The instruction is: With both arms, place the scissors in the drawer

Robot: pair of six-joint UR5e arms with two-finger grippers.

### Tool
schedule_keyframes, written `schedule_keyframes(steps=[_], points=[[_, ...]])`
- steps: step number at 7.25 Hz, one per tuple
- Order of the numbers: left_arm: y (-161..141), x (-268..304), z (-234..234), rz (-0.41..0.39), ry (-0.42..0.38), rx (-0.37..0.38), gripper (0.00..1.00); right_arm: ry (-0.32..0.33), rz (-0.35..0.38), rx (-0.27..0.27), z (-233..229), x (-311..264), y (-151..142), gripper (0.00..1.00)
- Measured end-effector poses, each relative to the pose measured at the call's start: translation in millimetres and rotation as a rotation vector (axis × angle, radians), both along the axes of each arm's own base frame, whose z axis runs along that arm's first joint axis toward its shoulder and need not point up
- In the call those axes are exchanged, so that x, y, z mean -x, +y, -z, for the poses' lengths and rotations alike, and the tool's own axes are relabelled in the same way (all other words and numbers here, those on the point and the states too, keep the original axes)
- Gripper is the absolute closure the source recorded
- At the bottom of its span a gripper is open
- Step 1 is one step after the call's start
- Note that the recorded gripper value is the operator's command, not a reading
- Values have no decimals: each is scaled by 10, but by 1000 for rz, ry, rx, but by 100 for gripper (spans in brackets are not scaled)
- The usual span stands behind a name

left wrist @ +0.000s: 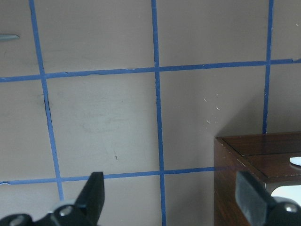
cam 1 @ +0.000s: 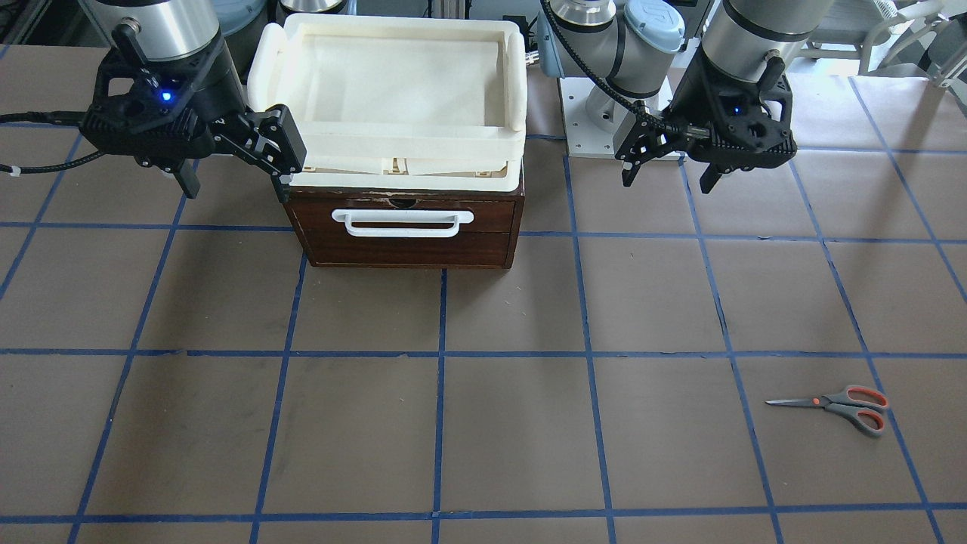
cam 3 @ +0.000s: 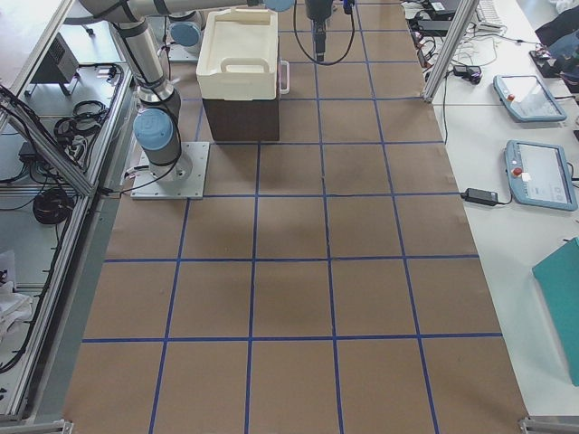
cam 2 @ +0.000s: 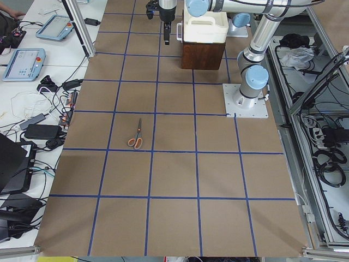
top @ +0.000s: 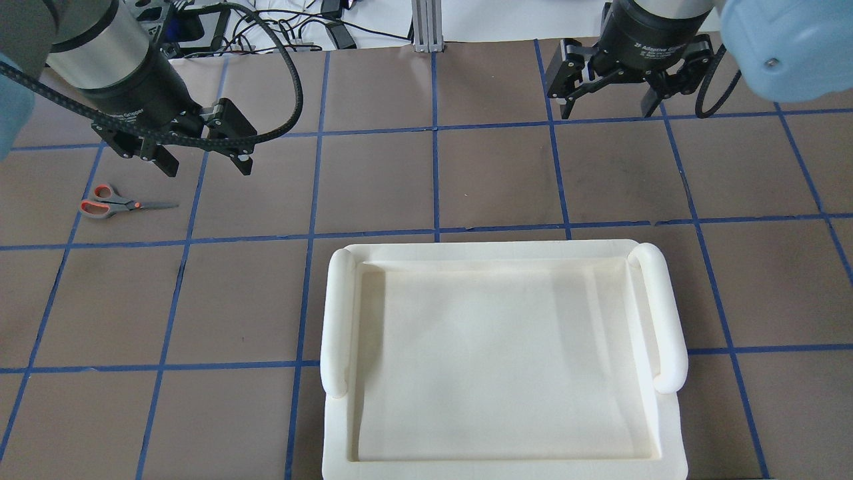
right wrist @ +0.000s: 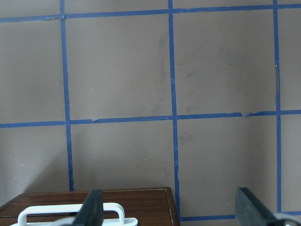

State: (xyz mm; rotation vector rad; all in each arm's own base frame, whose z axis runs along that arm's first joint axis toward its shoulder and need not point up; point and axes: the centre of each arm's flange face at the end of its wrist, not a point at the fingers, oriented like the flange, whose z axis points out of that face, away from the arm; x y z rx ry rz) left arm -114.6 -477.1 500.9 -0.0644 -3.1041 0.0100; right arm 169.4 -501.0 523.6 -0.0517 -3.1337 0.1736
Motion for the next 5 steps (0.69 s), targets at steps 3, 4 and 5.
schedule_keyframes(steps=[3,4,5], points=[[37,-2,-16,-4,-3,0,0,-3,-4,-2,1,-14,12,0],[43,-15,-18,1,-3,-2,0,-3,-25,-9,30,-47,34,0],[23,-61,-9,30,-2,-2,0,-5,-92,-26,113,-142,73,0]])
